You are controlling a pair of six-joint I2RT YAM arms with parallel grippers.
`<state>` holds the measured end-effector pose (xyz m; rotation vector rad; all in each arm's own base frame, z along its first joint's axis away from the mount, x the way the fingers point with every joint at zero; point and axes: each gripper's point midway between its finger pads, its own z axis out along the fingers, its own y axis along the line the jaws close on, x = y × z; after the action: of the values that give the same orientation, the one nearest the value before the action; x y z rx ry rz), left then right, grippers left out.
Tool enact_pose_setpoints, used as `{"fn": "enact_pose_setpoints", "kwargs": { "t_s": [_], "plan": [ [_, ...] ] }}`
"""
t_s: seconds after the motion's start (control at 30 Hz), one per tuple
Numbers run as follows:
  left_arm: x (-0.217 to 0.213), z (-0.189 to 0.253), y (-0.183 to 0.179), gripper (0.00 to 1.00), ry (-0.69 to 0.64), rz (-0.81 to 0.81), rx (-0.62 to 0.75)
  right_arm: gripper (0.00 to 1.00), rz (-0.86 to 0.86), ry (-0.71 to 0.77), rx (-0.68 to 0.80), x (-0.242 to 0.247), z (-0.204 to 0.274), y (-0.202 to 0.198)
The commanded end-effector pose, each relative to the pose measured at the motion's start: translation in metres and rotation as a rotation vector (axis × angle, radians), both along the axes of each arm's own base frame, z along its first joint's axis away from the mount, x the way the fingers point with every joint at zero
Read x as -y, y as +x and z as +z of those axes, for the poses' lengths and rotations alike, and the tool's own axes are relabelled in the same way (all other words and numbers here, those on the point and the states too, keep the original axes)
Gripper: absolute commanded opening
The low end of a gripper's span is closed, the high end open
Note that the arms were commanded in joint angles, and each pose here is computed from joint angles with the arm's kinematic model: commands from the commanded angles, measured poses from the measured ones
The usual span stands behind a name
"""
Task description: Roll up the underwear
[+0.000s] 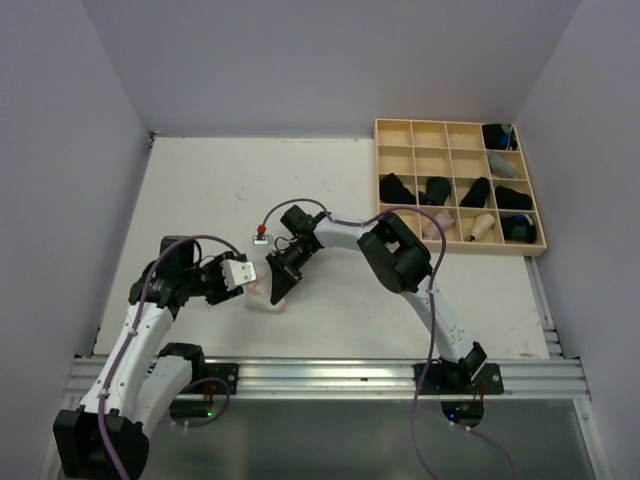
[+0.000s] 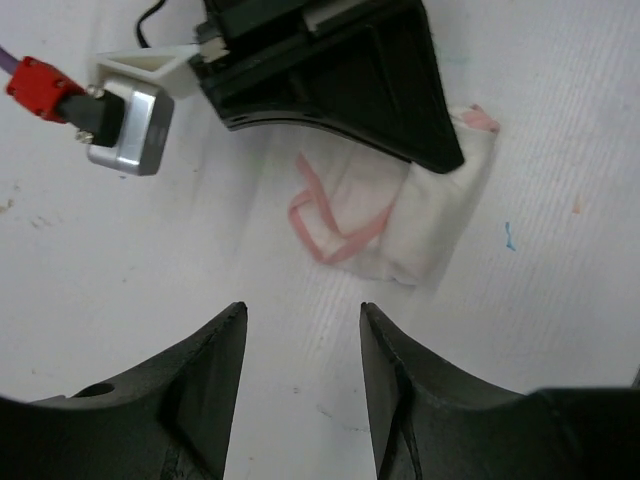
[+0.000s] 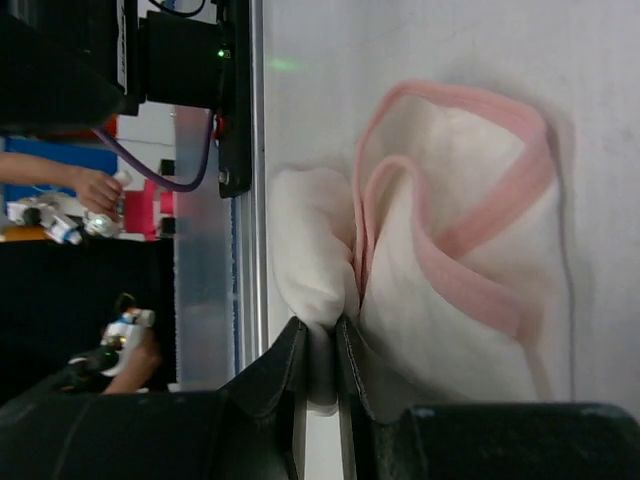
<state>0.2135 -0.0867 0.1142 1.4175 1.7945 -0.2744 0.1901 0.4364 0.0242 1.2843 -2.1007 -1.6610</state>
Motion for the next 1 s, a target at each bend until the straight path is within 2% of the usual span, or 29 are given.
{"fn": "enact_pose_setpoints", "kwargs": {
  "t_s": [0.0, 0.2, 0.37, 0.7, 0.77, 0.83, 0.87, 0.9, 0.97],
  "plan": [
    [0.007, -0.022, -0.018, 0.53, 0.083, -0.119, 0.013, 0.0, -0.084, -0.138, -0.061, 0.003, -0.038, 0.007],
    [0.044, -0.038, -0.035, 0.53, 0.077, -0.259, -0.041, 0.0, -0.11, -0.179, -0.136, 0.004, -0.051, 0.006],
    [0.06, -0.056, -0.034, 0.53, 0.147, -0.312, -0.054, 0.0, -0.13, -0.21, -0.168, 0.004, -0.058, 0.007],
    [0.049, -0.093, -0.029, 0.52, 0.295, -0.271, -0.076, 0.0, -0.148, -0.23, -0.189, 0.004, -0.065, 0.009],
    [0.043, -0.101, -0.034, 0.48, 0.325, -0.278, -0.102, 0.0, -0.149, -0.233, -0.192, 0.004, -0.065, 0.009],
    [0.04, -0.106, -0.04, 0.33, 0.341, -0.293, -0.134, 0.01, -0.151, -0.235, -0.195, 0.004, -0.066, 0.01],
    [0.039, -0.108, -0.044, 0.22, 0.347, -0.3, -0.149, 0.03, -0.153, -0.235, -0.198, 0.004, -0.065, 0.01],
    [0.039, -0.109, -0.045, 0.17, 0.348, -0.305, -0.159, 0.12, -0.158, -0.231, -0.191, 0.004, -0.063, 0.013],
    [0.037, -0.115, -0.055, 0.06, 0.361, -0.326, -0.224, 0.23, -0.166, -0.22, -0.188, 0.004, -0.058, 0.018]
  ]
}}
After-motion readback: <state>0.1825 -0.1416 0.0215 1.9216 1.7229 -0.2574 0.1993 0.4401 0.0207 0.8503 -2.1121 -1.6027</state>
